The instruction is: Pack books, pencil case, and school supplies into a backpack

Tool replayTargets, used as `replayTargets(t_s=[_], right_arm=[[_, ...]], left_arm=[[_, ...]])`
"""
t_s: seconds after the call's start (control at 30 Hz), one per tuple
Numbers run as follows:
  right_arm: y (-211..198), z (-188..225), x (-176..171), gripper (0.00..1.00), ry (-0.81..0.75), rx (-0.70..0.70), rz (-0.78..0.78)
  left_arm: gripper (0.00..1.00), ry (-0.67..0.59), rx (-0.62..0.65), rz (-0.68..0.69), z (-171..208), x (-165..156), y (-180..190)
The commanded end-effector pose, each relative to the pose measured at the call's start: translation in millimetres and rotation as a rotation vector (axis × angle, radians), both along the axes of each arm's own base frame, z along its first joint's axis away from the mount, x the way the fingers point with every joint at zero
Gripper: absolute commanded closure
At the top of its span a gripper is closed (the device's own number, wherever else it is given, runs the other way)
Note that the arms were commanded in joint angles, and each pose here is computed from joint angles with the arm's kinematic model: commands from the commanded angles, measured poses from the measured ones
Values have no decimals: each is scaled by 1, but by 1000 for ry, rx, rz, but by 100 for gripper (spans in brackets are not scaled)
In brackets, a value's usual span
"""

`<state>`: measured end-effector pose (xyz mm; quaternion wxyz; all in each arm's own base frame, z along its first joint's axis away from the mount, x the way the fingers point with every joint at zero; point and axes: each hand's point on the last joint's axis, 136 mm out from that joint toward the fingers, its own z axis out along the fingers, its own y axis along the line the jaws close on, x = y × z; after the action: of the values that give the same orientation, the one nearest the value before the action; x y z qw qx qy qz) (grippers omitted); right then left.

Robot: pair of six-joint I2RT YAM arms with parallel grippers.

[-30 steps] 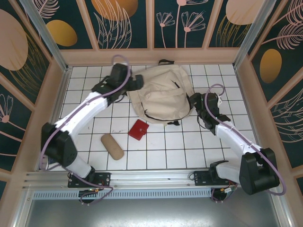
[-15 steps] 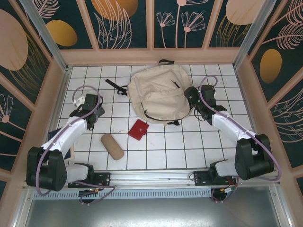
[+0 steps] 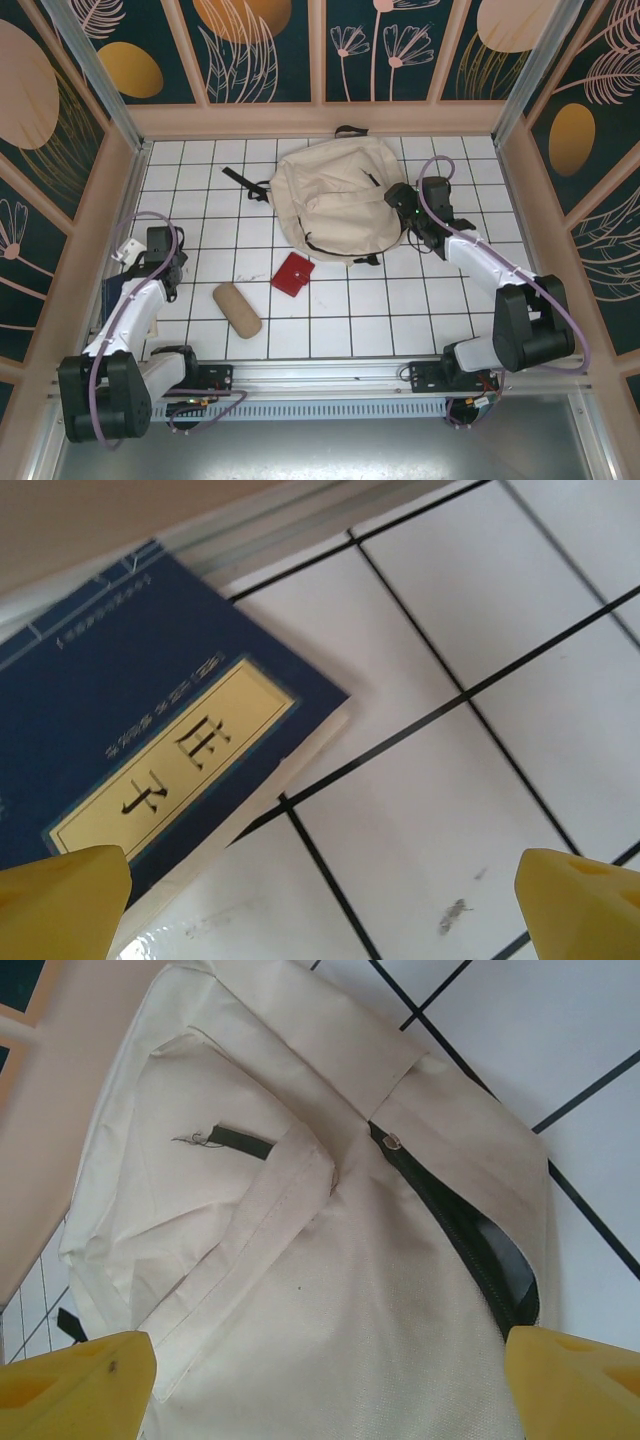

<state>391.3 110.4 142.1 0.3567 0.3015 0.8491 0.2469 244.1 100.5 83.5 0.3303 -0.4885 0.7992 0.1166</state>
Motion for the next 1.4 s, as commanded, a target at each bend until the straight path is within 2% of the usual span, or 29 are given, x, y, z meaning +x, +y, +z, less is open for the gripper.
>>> replayTargets(t_s=[0.0,0.33,0.6,0.83,0.93,1.1,1.23,1.37], right_arm=[[6,11,8,10,-19,8,29],[10,23,10,10,-36,17,42],[9,33,8,10,-58,14,43],[10,36,8,11,-64,17,46],[10,39,8,10,-69,22,45],[12,40,9,11,-74,33,47],[14,40,9,11,-72,40,51],[17,38,9,11,-69,49,54]], left_arm=[[1,-50,-67,25,-9,4,0],[1,-29,-193,-22,-44,13,-10],[1,-14,-200,-29,-48,13,-10],[1,-35,-126,41,-30,3,5],[1,-56,-127,34,-22,6,5],[1,-180,-174,-46,6,27,-7],[1,-167,-119,-19,22,25,3],[1,-132,-79,55,17,13,16]])
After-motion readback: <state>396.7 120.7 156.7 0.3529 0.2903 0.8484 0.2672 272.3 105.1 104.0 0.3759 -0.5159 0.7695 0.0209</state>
